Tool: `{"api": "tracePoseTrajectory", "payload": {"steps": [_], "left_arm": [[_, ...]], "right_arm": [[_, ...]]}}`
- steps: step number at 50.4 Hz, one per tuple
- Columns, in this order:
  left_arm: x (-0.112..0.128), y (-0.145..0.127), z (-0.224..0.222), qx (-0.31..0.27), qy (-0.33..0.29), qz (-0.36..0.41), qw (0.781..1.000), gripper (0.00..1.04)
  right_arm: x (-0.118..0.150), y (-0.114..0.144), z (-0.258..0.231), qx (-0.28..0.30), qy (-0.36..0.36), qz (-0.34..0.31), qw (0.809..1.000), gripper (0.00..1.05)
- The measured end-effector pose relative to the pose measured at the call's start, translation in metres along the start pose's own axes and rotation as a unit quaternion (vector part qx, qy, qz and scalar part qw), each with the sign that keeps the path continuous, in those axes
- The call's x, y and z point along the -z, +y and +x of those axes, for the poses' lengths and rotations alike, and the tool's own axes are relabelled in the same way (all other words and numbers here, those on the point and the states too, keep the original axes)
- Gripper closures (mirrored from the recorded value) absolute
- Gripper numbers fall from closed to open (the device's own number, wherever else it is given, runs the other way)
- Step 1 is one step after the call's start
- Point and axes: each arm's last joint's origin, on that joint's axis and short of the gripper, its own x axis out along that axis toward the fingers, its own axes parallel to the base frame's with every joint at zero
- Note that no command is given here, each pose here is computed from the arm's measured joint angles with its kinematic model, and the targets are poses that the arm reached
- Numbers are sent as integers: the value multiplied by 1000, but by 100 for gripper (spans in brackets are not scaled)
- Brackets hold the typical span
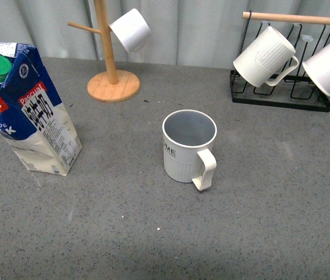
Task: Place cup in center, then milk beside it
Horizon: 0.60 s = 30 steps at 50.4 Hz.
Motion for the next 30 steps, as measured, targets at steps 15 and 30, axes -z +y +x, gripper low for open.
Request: {"api": "tracePoseTrajectory", "payload": {"steps": [15,30], "left_arm": [[1,0,0,-4,8,-1,1000,7],[7,6,21,-30,104,-37,993,7]], "right_arm": [[0,0,0,0,0,0,1000,10],[0,0,0,0,0,0,1000,9]]}}
